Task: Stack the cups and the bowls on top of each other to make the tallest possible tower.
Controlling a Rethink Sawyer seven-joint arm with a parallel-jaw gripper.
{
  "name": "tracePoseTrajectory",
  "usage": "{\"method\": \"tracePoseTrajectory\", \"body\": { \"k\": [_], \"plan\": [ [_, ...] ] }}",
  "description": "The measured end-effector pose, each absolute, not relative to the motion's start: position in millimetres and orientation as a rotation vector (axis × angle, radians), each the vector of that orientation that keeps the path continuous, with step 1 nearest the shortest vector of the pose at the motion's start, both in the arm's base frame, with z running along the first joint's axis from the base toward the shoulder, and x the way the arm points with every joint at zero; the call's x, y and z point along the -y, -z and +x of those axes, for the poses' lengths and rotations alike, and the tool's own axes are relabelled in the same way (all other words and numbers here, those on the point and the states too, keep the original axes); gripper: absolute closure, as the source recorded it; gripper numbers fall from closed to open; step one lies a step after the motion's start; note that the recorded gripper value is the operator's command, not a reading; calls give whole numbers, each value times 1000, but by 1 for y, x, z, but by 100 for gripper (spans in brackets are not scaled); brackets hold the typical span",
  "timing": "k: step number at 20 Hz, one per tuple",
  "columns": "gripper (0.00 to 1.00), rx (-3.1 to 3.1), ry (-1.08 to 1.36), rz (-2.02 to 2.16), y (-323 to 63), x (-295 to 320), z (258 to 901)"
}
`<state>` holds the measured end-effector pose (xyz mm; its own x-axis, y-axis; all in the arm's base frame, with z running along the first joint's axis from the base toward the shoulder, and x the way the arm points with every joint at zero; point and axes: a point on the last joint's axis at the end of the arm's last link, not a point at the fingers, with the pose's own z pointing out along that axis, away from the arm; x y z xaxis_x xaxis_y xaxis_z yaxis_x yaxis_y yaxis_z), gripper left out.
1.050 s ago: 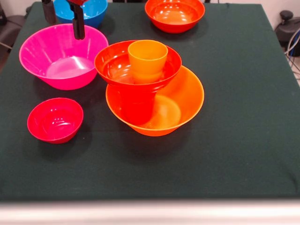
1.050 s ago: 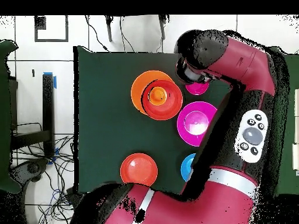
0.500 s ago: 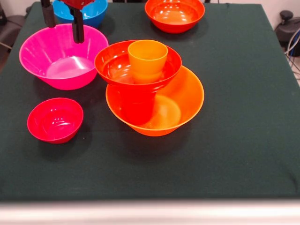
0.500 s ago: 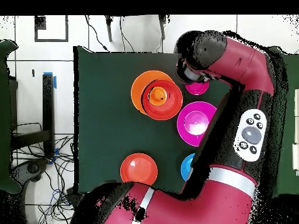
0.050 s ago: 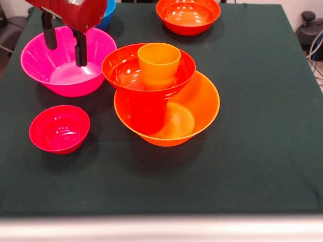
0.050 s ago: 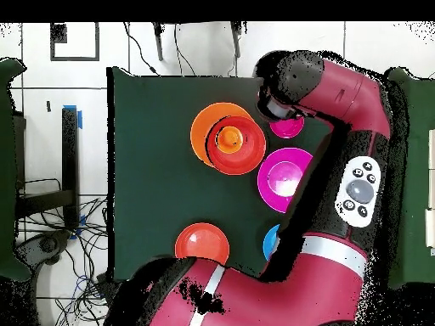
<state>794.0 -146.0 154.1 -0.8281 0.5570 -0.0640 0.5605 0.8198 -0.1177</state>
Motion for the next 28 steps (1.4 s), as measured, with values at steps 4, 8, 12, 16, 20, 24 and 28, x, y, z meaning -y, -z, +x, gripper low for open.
{"method": "tracePoseTrajectory", "body": {
  "k": [4, 8, 12, 16, 20, 24, 28],
  "plan": [
    [0, -2965, 211, 909, -143, 147, 793],
    [0, -2970, 217, 916, -136, 148, 788],
    [0, -2983, 229, 936, -125, 151, 782],
    [0, -2991, 236, 966, -115, 151, 776],
    [0, -2989, 239, 1010, -109, 152, 772],
    [0, -2965, 252, 1086, -102, 154, 769],
    [0, -2943, 261, 1133, -98, 156, 768]
  ]
}}
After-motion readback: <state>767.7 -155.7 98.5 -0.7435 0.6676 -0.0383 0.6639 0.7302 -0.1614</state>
